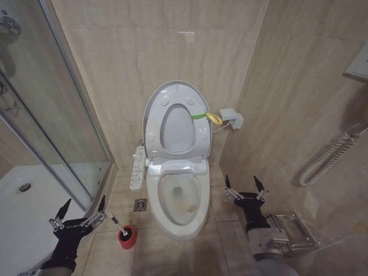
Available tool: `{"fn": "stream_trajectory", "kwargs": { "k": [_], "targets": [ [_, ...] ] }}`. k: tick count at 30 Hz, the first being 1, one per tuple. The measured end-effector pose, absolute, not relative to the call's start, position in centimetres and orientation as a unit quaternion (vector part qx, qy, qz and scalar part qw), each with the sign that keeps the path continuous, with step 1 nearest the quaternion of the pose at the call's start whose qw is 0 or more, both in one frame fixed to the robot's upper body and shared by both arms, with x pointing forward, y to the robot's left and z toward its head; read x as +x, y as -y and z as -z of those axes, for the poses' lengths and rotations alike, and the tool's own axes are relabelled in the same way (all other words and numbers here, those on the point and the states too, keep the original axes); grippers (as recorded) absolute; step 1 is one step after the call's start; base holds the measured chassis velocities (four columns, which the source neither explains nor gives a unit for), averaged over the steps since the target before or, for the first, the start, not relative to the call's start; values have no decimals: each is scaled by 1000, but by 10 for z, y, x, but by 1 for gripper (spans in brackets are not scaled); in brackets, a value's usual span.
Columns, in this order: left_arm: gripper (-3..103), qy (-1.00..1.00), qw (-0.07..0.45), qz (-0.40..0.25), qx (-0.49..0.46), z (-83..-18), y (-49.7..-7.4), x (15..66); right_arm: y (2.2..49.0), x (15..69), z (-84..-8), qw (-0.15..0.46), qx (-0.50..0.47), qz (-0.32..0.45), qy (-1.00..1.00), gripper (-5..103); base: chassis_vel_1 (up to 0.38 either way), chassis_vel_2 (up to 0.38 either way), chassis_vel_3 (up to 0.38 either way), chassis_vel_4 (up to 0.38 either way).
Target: Open the toilet lid, clean the toilet bowl with a toilet brush, close the toilet lid, and flush.
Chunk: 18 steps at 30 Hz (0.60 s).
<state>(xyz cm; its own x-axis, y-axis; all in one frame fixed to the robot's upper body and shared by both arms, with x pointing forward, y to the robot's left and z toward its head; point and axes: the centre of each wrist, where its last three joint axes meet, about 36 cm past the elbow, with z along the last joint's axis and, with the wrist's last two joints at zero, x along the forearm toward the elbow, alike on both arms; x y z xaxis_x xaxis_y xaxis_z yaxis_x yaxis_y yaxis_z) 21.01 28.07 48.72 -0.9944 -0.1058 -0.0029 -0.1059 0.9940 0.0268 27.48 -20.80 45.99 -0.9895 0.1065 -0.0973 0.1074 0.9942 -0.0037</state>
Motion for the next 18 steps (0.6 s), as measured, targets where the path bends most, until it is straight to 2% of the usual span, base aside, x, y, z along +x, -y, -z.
{"fn": "stream_trajectory", "kwargs": {
  "k": [18],
  "targets": [
    [100, -999, 1, -13, -53, -487, -281, 210, 208, 275, -460, 49, 54, 4, -997, 100, 0, 0, 0, 0]
  ]
}}
